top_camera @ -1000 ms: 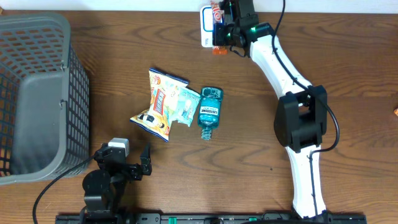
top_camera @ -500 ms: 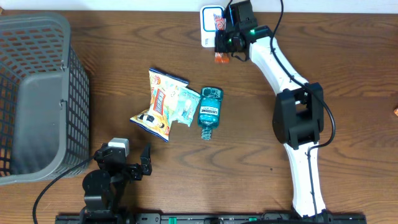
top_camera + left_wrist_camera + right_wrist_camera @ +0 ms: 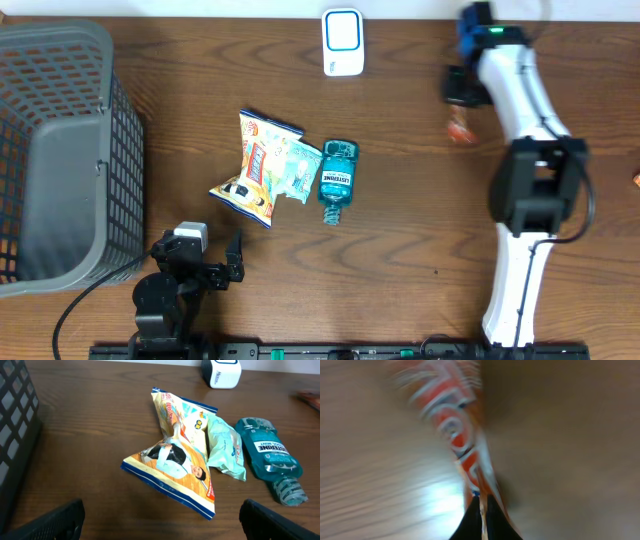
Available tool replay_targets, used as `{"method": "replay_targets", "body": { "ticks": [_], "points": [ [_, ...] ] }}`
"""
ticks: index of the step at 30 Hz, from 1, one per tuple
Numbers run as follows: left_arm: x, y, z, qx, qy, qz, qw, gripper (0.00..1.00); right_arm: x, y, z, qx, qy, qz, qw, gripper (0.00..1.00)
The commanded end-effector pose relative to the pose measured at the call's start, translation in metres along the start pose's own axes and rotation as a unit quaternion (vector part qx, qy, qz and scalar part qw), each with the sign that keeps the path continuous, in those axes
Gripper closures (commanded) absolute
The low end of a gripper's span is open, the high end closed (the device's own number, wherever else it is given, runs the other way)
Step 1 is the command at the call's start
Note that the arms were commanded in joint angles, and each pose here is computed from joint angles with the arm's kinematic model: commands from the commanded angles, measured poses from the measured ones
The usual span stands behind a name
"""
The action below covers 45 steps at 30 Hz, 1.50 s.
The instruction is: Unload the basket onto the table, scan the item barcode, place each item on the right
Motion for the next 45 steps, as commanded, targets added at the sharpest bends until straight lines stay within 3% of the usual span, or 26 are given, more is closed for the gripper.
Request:
{"method": "replay_targets", "body": {
  "ticks": [1, 7, 11, 15, 16, 17, 19, 21, 23, 32, 36, 39, 45],
  "points": [
    [0.008, -0.002, 0.001, 0.001, 0.007, 0.015, 1.000, 0.01, -0.004, 0.014, -0.094, 0.139, -0.052, -0.006, 0.989, 0.99],
    [0.008, -0.002, 0.001, 0.001, 0.007, 0.015, 1.000, 0.02, 0.015, 0.000, -0.217, 0.198, -0.163, 0.028, 0.966, 0.99],
    [0.008, -0.002, 0.001, 0.001, 0.007, 0.015, 1.000, 0.01, 0.035, -0.004, -0.273, 0.207, -0.219, 0.047, 0.952, 0.99],
    [0.008, -0.002, 0.001, 0.001, 0.007, 0.015, 1.000, 0.01, 0.045, -0.015, -0.282, 0.087, -0.257, 0.055, 0.961, 0.99],
    [0.008, -0.002, 0.001, 0.001, 0.007, 0.015, 1.000, 0.02, 0.043, -0.017, -0.277, 0.042, -0.252, 0.053, 0.965, 0.91],
    [0.008, -0.002, 0.001, 0.001, 0.007, 0.015, 1.000, 0.01, 0.040, -0.018, -0.269, -0.004, -0.239, 0.046, 0.970, 0.74],
    [0.008, -0.002, 0.001, 0.001, 0.007, 0.015, 1.000, 0.02, 0.033, -0.018, -0.257, -0.061, -0.211, 0.033, 0.975, 0.58],
    [0.008, -0.002, 0.001, 0.001, 0.007, 0.015, 1.000, 0.01, 0.024, -0.016, -0.239, -0.100, -0.161, 0.018, 0.982, 0.23],
    [0.008, -0.002, 0.001, 0.001, 0.007, 0.015, 1.000, 0.01, 0.015, -0.013, -0.216, -0.122, -0.106, 0.005, 0.987, 0.13],
    [0.008, -0.002, 0.001, 0.001, 0.007, 0.015, 1.000, 0.01, -0.013, -0.003, -0.116, -0.137, 0.042, -0.028, 0.989, 0.08],
    [0.008, -0.002, 0.001, 0.001, 0.007, 0.015, 1.000, 0.01, -0.026, -0.007, -0.092, -0.077, 0.071, -0.052, 0.993, 0.01],
    [0.008, -0.002, 0.001, 0.001, 0.007, 0.015, 1.000, 0.01, -0.025, -0.022, -0.091, -0.035, 0.058, -0.048, 0.997, 0.04],
    [0.008, -0.002, 0.001, 0.001, 0.007, 0.015, 1.000, 0.01, -0.001, -0.055, -0.086, -0.043, 0.062, -0.015, 0.997, 0.11]
  ]
}}
Point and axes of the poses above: each gripper's point midway between its finger pads, its own y axis back along the fingers, its own z axis along the line the jaws close on, x = y × z, the point moved 5 cm from there along y, back along the fingers, and after that the axes turned 4 degrees about y, right-handed, at the moved point
